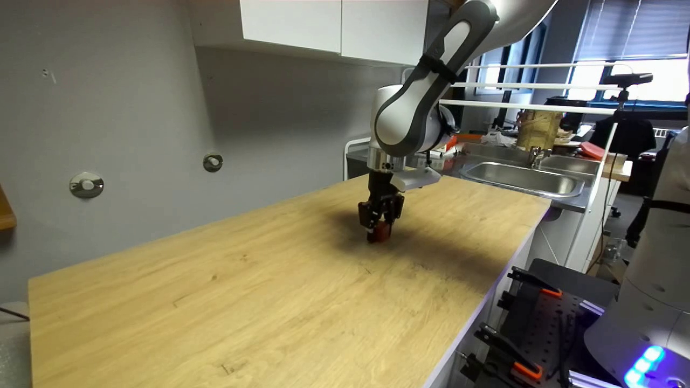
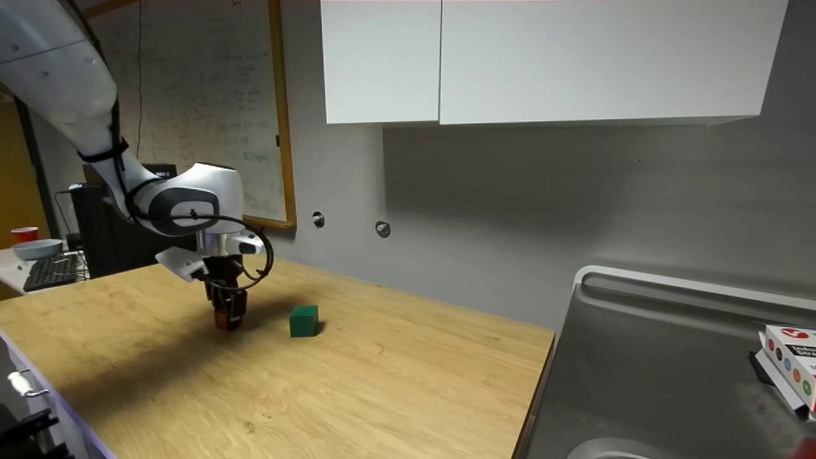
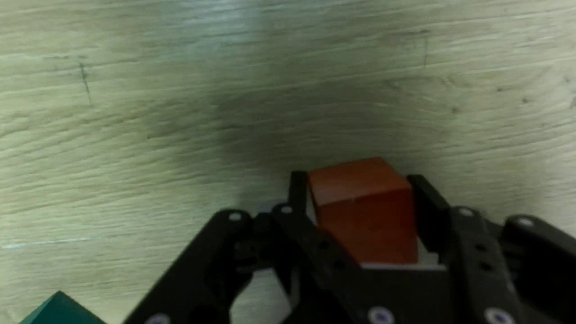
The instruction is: Put the orange block on the green one
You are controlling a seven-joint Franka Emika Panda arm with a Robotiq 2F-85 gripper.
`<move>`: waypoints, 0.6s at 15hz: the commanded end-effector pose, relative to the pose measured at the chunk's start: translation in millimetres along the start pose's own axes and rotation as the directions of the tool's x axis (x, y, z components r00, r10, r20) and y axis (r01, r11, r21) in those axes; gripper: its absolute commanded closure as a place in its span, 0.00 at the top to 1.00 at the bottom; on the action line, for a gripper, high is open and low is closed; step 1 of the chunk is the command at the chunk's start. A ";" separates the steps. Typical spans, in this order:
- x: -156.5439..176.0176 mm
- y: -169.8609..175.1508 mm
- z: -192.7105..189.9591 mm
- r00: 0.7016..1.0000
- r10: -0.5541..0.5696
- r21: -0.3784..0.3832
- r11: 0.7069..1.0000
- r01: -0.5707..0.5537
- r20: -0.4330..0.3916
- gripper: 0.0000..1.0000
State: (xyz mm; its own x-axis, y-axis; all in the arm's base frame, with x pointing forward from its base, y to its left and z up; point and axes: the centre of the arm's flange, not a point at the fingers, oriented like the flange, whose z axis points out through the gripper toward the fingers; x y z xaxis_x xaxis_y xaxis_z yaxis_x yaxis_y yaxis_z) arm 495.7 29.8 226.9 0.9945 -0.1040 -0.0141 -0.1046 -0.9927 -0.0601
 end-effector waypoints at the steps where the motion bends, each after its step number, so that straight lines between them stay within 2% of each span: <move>1: 18.8 2.2 -7.8 1.000 -0.017 0.005 1.000 0.017 -0.009 0.27; 2: 21.2 3.0 -11.1 1.000 -0.016 0.005 1.000 0.016 -0.017 0.20; 3: 22.9 3.3 -15.1 1.000 -0.016 0.006 1.000 0.016 -0.024 0.18; 9: 45.4 20.6 -52.6 0.995 0.013 0.013 1.000 -0.012 -0.097 0.18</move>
State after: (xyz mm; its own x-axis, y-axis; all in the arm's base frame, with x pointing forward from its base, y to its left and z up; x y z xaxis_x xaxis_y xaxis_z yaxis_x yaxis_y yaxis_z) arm 526.4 18.1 253.0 0.9907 -0.1242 0.0563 -0.1202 -0.9903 -0.0700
